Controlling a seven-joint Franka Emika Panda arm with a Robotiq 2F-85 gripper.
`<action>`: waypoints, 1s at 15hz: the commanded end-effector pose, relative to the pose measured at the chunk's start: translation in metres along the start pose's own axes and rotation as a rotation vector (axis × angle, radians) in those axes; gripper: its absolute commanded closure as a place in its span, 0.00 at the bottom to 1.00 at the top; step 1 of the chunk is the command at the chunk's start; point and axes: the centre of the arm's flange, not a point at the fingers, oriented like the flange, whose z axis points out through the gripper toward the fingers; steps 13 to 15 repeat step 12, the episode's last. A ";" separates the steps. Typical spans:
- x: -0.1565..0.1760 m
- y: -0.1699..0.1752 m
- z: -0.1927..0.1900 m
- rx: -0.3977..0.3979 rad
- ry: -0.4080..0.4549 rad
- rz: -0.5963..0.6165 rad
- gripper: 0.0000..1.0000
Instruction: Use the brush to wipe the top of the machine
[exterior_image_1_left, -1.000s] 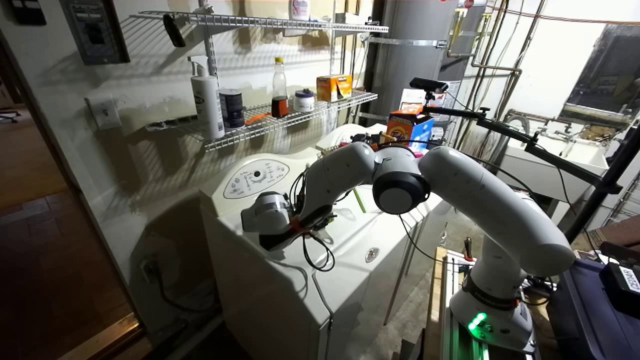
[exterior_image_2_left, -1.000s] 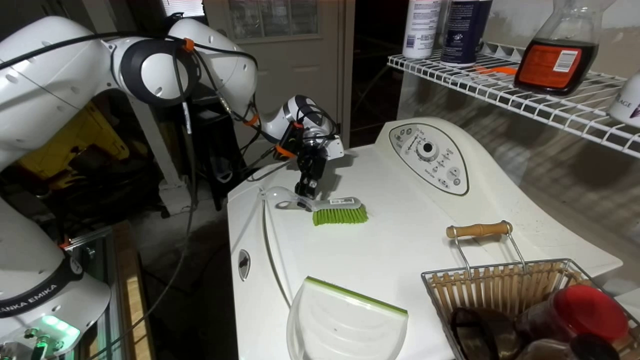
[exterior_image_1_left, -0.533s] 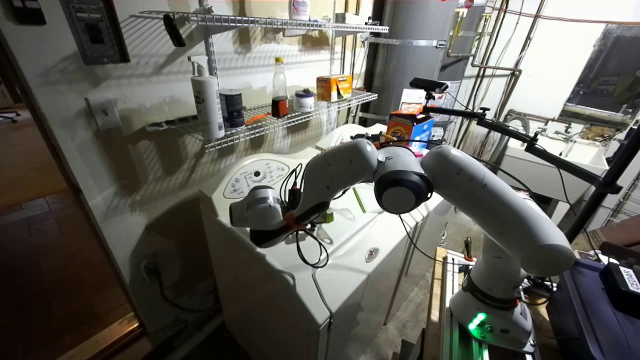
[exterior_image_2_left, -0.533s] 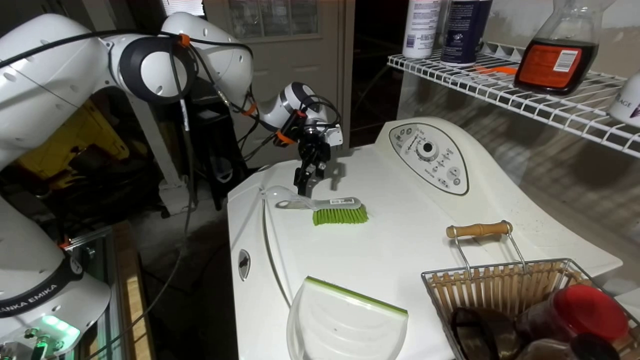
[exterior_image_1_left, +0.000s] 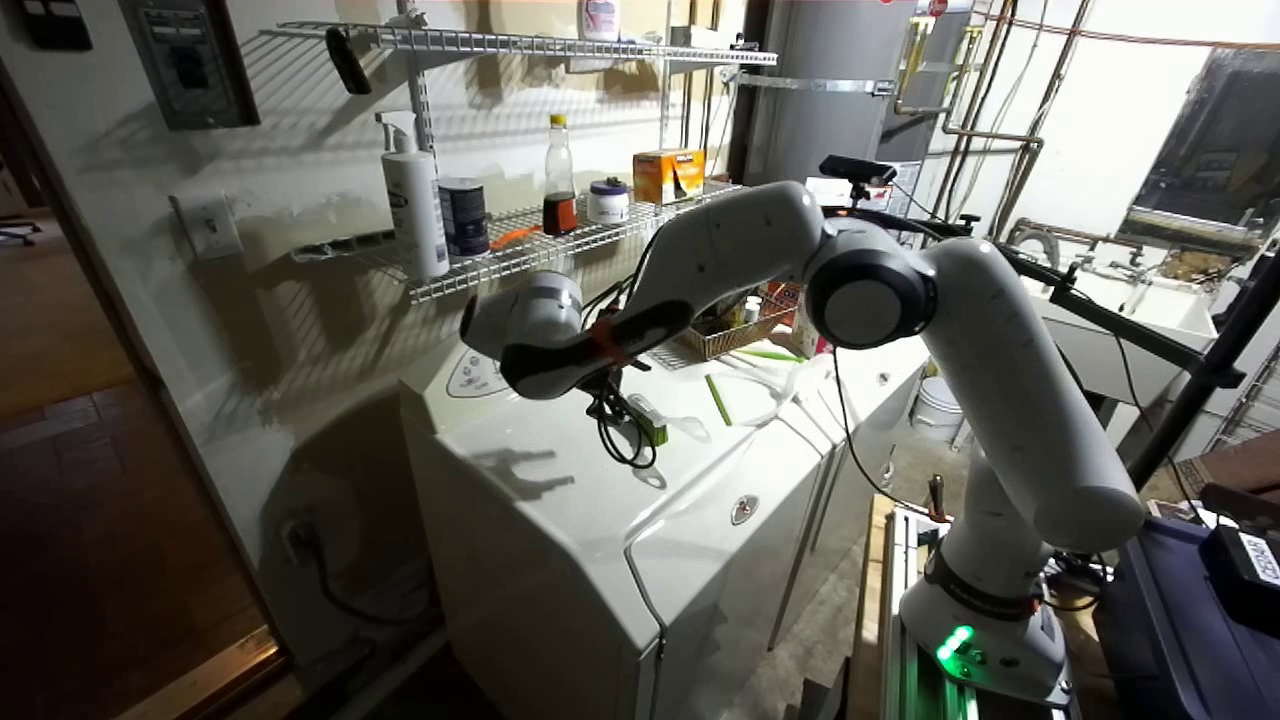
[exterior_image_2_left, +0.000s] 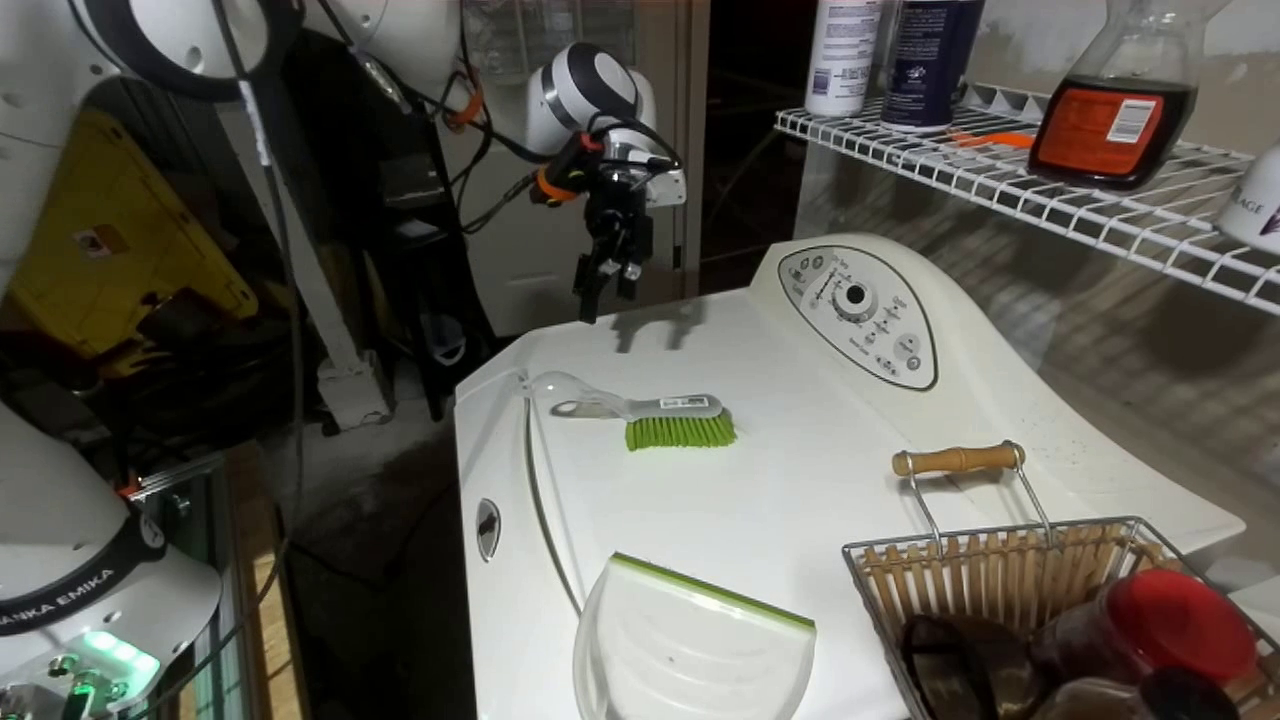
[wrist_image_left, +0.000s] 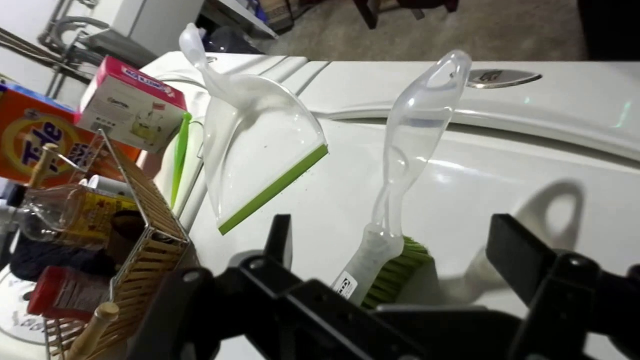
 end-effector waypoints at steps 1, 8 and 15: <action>-0.086 0.025 0.007 0.181 0.075 0.009 0.00; -0.122 0.041 -0.051 0.305 0.210 0.088 0.00; -0.159 0.038 -0.057 0.320 0.276 0.119 0.00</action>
